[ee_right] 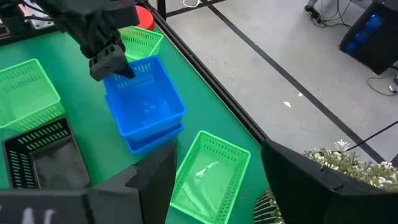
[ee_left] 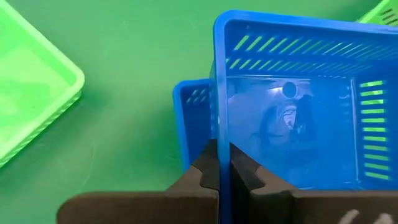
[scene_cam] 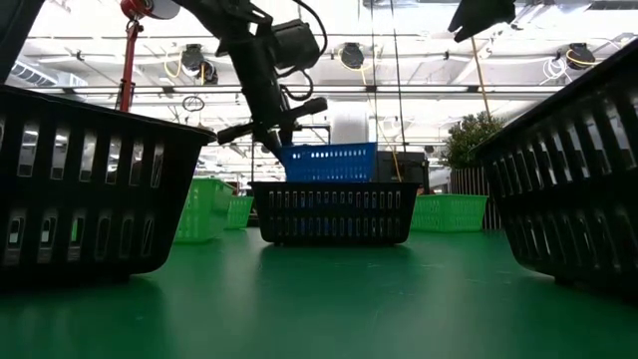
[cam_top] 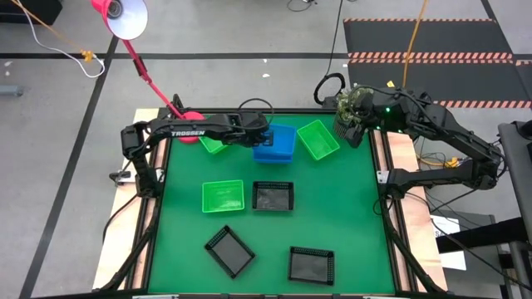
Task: Stack baskets by color
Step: Stack the bottom blue bin on the top of the top stacked blue bins
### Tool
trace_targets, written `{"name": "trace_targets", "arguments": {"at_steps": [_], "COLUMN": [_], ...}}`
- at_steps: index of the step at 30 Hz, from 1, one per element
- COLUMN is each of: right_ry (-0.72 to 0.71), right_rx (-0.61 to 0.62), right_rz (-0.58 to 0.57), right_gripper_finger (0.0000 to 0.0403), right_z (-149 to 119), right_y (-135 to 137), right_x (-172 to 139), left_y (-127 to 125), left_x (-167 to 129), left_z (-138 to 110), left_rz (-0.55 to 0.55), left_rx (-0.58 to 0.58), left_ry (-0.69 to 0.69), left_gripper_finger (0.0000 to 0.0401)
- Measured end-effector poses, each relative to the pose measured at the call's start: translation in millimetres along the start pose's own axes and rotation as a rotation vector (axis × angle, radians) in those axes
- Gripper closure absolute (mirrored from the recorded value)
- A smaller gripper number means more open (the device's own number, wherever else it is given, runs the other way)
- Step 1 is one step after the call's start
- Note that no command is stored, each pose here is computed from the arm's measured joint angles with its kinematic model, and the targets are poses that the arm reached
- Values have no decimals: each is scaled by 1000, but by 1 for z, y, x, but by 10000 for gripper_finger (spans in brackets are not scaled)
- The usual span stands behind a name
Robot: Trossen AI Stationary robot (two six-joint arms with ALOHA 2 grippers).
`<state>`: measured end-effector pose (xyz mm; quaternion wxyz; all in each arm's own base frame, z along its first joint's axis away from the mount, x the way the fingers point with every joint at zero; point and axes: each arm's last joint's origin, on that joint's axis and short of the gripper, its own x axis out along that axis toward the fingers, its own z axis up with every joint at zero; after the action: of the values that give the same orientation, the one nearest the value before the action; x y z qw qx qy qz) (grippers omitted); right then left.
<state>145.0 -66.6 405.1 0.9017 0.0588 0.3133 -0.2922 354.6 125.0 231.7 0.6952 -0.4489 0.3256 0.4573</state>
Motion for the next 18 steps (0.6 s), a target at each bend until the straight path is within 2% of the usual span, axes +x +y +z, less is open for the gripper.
{"name": "trace_targets", "arguments": {"at_steps": [18], "right_ry": [-22], "right_rx": [5], "right_rz": [2], "right_gripper_finger": [177], "right_z": [2], "right_y": [0], "right_x": [0], "left_y": [-2], "left_x": [10], "left_z": [-15], "left_rz": [54], "left_rx": [-1], "left_ry": [23], "left_gripper_finger": [394]}}
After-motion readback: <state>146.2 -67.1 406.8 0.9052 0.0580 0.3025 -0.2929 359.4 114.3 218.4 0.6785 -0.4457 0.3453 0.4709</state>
